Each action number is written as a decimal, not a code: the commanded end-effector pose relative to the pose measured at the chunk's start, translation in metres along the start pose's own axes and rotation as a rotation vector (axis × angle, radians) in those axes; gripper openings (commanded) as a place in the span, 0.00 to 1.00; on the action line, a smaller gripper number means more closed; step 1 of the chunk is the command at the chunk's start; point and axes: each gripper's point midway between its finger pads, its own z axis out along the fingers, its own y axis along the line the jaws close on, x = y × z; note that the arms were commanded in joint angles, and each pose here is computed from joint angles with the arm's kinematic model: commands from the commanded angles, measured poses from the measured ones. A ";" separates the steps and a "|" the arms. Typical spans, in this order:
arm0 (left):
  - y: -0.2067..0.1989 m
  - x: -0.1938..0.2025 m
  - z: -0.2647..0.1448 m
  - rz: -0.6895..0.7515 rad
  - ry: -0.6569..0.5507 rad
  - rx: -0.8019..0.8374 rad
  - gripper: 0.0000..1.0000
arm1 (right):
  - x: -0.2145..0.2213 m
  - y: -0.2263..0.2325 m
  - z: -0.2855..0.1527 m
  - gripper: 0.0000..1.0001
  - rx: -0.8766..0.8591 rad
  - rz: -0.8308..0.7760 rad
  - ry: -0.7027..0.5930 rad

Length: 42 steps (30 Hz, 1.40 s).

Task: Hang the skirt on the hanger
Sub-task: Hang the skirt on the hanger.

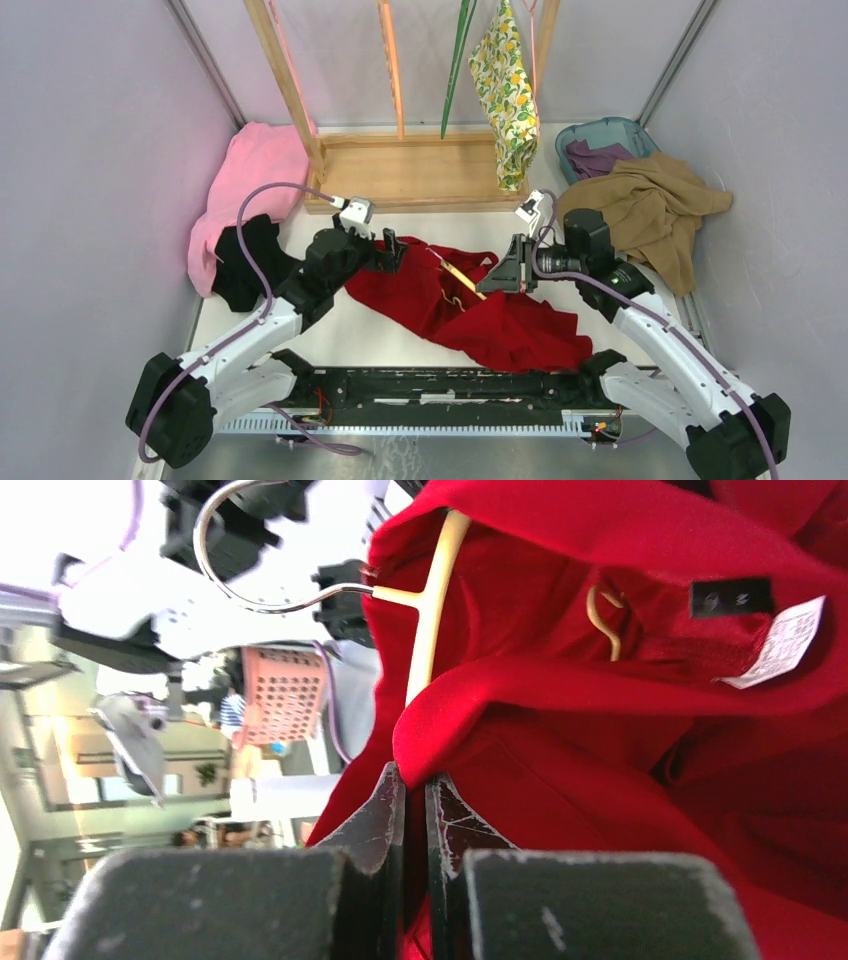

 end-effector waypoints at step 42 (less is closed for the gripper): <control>-0.015 -0.033 0.019 -0.026 -0.176 0.198 0.03 | -0.015 0.086 -0.050 0.01 -0.378 -0.074 -0.069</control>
